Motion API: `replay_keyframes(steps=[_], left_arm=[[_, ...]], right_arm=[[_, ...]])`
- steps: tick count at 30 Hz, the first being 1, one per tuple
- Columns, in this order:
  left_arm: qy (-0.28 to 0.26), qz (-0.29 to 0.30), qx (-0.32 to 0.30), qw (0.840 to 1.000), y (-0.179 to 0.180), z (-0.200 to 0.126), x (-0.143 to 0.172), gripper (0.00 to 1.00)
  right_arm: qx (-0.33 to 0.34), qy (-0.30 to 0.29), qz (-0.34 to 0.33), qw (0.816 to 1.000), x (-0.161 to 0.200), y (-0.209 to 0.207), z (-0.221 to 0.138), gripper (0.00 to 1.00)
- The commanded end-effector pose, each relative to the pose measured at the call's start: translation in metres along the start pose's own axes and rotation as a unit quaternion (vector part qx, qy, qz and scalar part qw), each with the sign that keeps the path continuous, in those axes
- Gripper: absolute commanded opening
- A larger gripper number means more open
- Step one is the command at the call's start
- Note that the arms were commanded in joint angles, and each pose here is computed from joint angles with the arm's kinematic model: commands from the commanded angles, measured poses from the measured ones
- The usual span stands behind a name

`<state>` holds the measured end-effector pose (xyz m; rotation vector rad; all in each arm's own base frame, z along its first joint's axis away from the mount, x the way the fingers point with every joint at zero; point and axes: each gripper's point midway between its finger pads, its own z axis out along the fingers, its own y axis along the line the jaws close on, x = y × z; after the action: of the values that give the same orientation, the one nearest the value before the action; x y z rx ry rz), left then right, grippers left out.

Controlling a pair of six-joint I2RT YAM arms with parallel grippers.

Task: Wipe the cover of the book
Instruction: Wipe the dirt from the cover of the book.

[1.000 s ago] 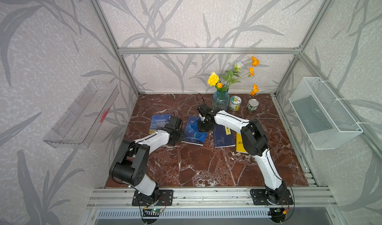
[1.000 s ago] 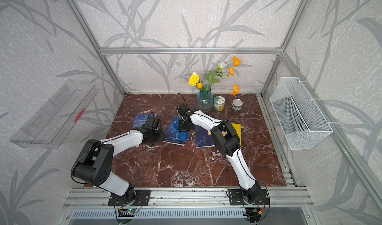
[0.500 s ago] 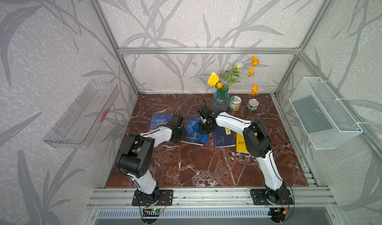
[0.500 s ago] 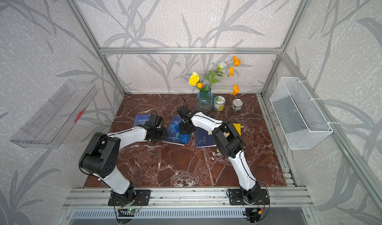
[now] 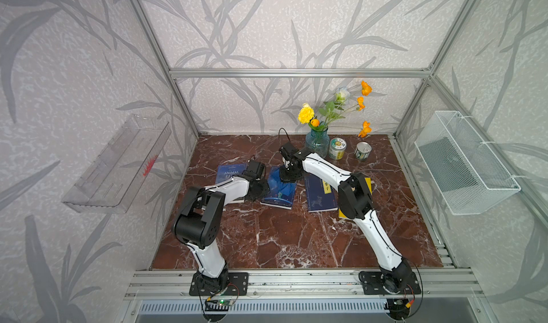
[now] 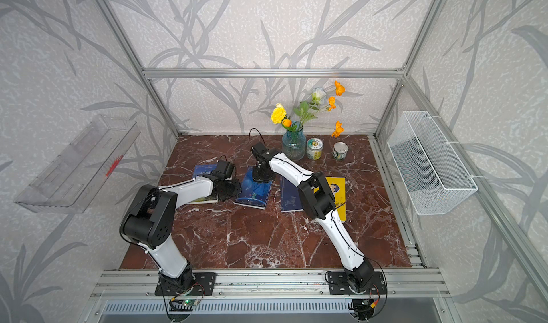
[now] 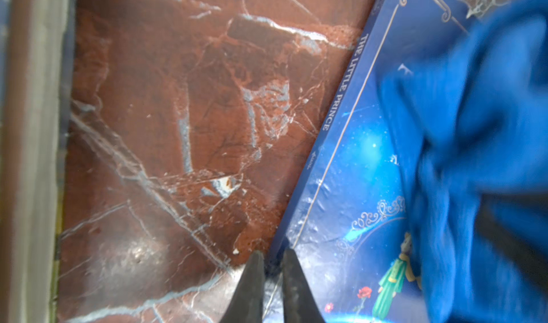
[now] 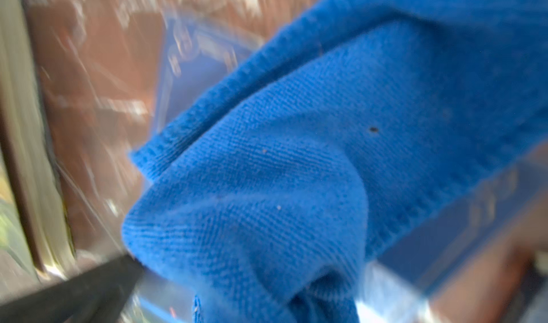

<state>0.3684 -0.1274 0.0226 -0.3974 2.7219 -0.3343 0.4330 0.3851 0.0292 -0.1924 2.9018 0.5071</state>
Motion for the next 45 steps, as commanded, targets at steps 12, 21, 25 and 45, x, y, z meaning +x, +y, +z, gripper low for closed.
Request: replay_keyframes(steps=[12, 21, 25, 45], left_arm=[[0.062, 0.000, -0.030, 0.998, 0.018, 0.012, 0.032, 0.14], [0.063, 0.002, -0.031, 0.998, 0.019, 0.012, 0.033, 0.14], [0.061, 0.003, -0.031, 0.998, 0.019, 0.012, 0.032, 0.14], [0.074, 0.000, -0.023, 0.997, 0.016, 0.019, 0.036, 0.12]], right_arm=[[0.103, 0.088, -0.030, 0.990, 0.129, -0.039, 0.027, 0.09], [0.173, 0.091, -0.005, 0.981, 0.079, -0.084, 0.034, 0.09], [0.193, 0.086, -0.006, 0.977, 0.053, -0.091, 0.040, 0.09], [0.147, 0.100, -0.014, 0.984, 0.120, -0.071, 0.036, 0.10]])
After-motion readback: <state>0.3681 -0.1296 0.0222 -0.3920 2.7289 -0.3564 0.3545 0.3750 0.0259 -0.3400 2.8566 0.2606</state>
